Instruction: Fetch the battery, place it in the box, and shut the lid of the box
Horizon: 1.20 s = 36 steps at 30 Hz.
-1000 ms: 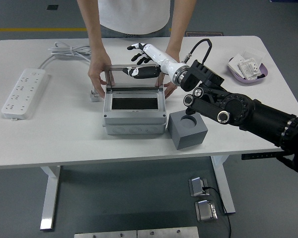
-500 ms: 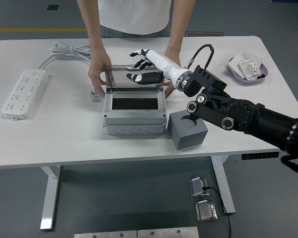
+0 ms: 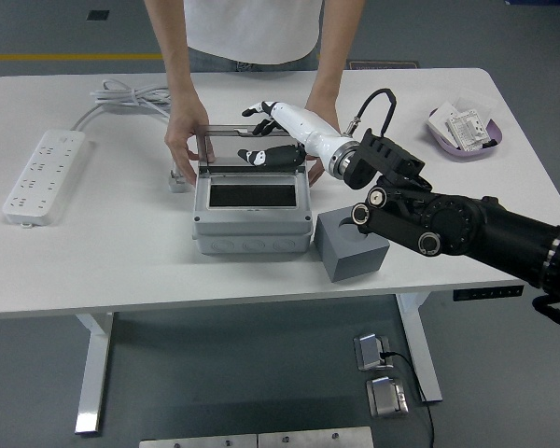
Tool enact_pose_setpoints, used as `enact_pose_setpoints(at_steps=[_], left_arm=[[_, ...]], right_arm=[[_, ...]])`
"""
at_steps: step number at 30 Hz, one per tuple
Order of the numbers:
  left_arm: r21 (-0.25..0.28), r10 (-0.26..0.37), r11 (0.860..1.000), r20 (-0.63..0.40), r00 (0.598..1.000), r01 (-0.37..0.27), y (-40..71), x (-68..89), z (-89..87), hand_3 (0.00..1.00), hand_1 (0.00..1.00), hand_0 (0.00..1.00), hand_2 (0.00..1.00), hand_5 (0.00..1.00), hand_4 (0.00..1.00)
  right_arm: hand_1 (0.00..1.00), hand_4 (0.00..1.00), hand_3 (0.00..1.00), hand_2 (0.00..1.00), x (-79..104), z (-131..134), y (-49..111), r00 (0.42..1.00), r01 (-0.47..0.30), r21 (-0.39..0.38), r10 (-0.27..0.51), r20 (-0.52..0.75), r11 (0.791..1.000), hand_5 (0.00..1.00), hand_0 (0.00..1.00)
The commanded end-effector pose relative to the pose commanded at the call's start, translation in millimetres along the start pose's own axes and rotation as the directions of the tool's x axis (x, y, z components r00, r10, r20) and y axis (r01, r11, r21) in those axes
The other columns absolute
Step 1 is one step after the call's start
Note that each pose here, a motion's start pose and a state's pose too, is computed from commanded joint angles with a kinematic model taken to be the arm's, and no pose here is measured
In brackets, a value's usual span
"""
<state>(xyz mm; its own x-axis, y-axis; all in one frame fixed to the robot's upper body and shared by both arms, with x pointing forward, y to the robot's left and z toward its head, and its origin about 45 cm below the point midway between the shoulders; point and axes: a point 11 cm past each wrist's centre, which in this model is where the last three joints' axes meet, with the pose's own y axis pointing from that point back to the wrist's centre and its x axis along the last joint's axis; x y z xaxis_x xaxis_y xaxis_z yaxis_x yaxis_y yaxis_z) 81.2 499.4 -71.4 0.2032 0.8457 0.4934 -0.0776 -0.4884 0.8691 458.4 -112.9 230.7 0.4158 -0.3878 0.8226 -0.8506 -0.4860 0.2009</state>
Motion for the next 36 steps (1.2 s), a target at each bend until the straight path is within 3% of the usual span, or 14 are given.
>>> enact_pose_setpoints(at_steps=[9,19,23,24,25,36], left_arm=[[0.002,0.007,1.000,0.019,1.000,-0.007,-0.1,0.0,-1.4,0.539,0.671,0.645,0.565,0.002,0.404],[0.019,-0.006,1.000,0.036,0.999,0.005,-0.3,-5.8,-6.9,0.535,0.668,0.645,0.563,0.002,0.394],[0.026,-0.013,1.000,0.042,0.999,0.012,-0.4,-9.1,-9.7,0.535,0.668,0.645,0.563,0.002,0.394],[0.027,-0.014,1.000,0.043,0.999,0.013,-0.4,-9.5,-10.0,0.535,0.668,0.645,0.563,0.002,0.394],[0.027,-0.015,1.000,0.044,0.999,0.014,-0.4,-9.6,-9.9,0.532,0.667,0.644,0.562,0.002,0.389],[0.017,-0.019,1.000,0.055,0.998,0.018,0.3,-8.3,-2.7,0.531,0.664,0.644,0.559,0.002,0.379]], right_arm=[[0.643,0.733,0.856,0.699,9.3,-5,-0.7,0.999,-0.005,0.014,0.006,-0.036,1.000,0.427,0.739],[0.644,0.721,0.856,0.698,45.5,-21,-3.5,0.998,-0.030,0.045,0.033,-0.061,0.999,0.404,0.739],[0.644,0.721,0.856,0.698,52.0,-24,-3.6,0.998,-0.042,0.052,0.045,-0.050,0.998,0.404,0.739],[0.644,0.721,0.856,0.698,52.8,-24,-3.6,0.998,-0.045,0.053,0.048,-0.047,0.998,0.404,0.739],[0.720,0.766,0.871,0.756,53.3,-23,-3.5,0.998,-0.049,0.054,0.051,-0.041,0.997,0.406,0.823],[0.727,0.784,0.871,0.764,62.6,-7,-7.9,0.997,-0.080,0.013,0.080,0.020,0.997,0.415,0.829]])
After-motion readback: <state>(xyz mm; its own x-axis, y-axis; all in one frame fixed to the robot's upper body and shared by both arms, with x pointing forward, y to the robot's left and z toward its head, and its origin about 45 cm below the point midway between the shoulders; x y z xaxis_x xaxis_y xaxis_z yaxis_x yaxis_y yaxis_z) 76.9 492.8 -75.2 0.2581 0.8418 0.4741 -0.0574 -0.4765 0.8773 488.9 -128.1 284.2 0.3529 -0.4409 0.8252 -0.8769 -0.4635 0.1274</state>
